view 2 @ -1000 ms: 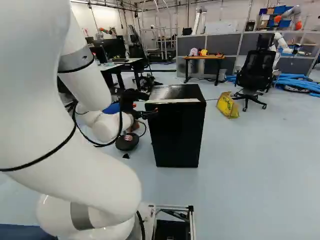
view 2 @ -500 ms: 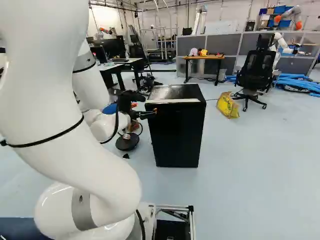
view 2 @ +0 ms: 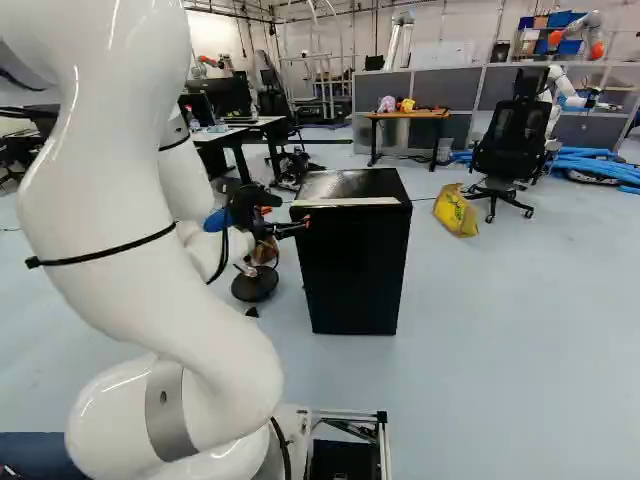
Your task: Grab a drink from the fridge
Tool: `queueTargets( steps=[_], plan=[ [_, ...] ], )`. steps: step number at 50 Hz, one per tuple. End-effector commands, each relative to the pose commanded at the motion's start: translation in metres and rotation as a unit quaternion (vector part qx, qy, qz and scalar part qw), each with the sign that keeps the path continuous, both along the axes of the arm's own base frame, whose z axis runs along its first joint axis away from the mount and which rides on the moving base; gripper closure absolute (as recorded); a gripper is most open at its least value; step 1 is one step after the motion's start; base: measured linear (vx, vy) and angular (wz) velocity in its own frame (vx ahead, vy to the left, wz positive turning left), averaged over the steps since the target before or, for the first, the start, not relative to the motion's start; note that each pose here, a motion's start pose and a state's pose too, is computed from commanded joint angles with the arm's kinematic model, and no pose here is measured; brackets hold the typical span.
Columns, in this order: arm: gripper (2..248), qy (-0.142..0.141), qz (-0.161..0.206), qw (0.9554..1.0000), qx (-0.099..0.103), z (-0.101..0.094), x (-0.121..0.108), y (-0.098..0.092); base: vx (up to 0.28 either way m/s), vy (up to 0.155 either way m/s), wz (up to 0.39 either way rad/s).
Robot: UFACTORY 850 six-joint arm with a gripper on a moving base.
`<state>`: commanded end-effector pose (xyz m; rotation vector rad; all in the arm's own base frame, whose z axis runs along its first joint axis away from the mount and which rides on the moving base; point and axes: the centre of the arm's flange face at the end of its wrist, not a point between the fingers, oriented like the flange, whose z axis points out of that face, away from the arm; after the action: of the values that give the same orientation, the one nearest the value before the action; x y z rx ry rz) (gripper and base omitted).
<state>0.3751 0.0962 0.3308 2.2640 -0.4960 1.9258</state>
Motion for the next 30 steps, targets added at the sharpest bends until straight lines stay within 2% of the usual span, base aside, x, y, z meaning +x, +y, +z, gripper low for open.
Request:
queueTargets(
  steps=[12, 30],
  plan=[
    [3, -0.009, -0.014, 0.9998, -0.011, -0.01, 0.005, 0.009, 0.0, 0.0, 0.0],
    [3, -0.009, -0.041, 0.9988, -0.024, -0.028, 0.012, 0.016, 0.0, 0.0, 0.0]
  ],
)
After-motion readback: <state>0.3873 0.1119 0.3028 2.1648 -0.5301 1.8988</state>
